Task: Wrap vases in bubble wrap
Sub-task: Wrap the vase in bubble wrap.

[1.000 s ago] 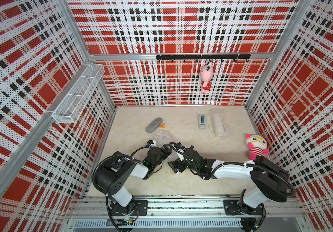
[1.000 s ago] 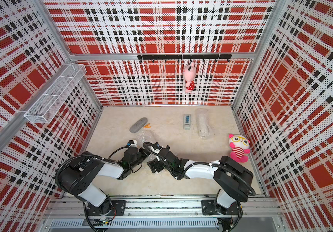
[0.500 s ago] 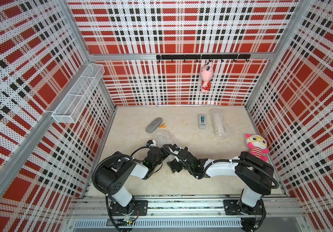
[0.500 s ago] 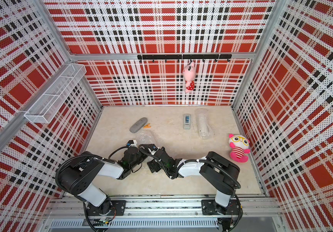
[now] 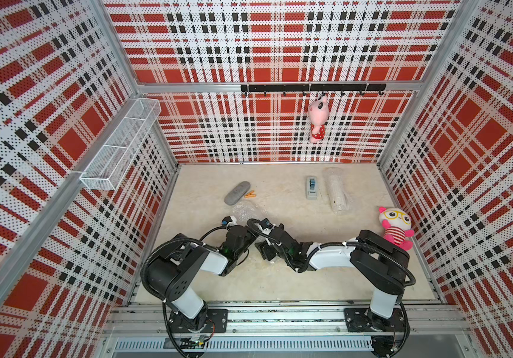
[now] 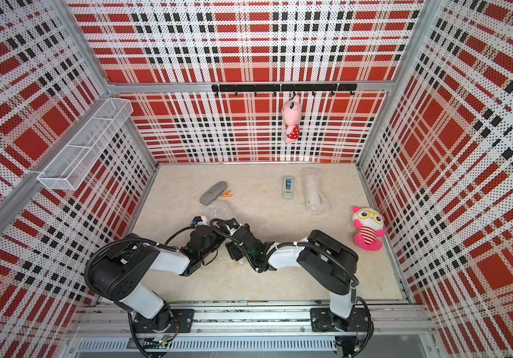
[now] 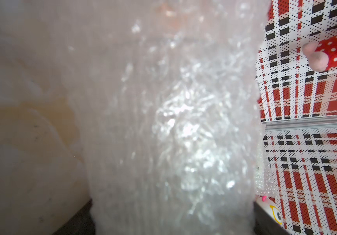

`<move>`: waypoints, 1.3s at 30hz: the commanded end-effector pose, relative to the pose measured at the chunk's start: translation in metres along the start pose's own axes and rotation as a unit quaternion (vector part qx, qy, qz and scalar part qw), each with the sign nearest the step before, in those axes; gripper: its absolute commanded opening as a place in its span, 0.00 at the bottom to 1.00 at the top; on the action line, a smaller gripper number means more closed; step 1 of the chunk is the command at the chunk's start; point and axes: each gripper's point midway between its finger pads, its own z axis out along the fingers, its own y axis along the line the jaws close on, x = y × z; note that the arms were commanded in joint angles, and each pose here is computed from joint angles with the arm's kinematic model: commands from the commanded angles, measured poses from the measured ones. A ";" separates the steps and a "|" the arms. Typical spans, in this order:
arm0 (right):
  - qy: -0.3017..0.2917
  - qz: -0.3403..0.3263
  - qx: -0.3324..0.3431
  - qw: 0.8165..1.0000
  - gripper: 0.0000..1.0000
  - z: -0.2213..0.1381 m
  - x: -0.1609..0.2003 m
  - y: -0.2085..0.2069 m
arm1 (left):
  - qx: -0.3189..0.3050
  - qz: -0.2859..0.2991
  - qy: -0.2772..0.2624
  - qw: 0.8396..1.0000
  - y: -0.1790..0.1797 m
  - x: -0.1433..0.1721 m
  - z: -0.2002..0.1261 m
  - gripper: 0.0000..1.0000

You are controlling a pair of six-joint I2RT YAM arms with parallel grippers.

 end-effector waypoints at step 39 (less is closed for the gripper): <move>0.060 0.249 -0.135 0.957 0.83 -0.013 0.037 -0.046 | -0.026 0.046 0.108 0.993 0.042 0.040 0.001 0.64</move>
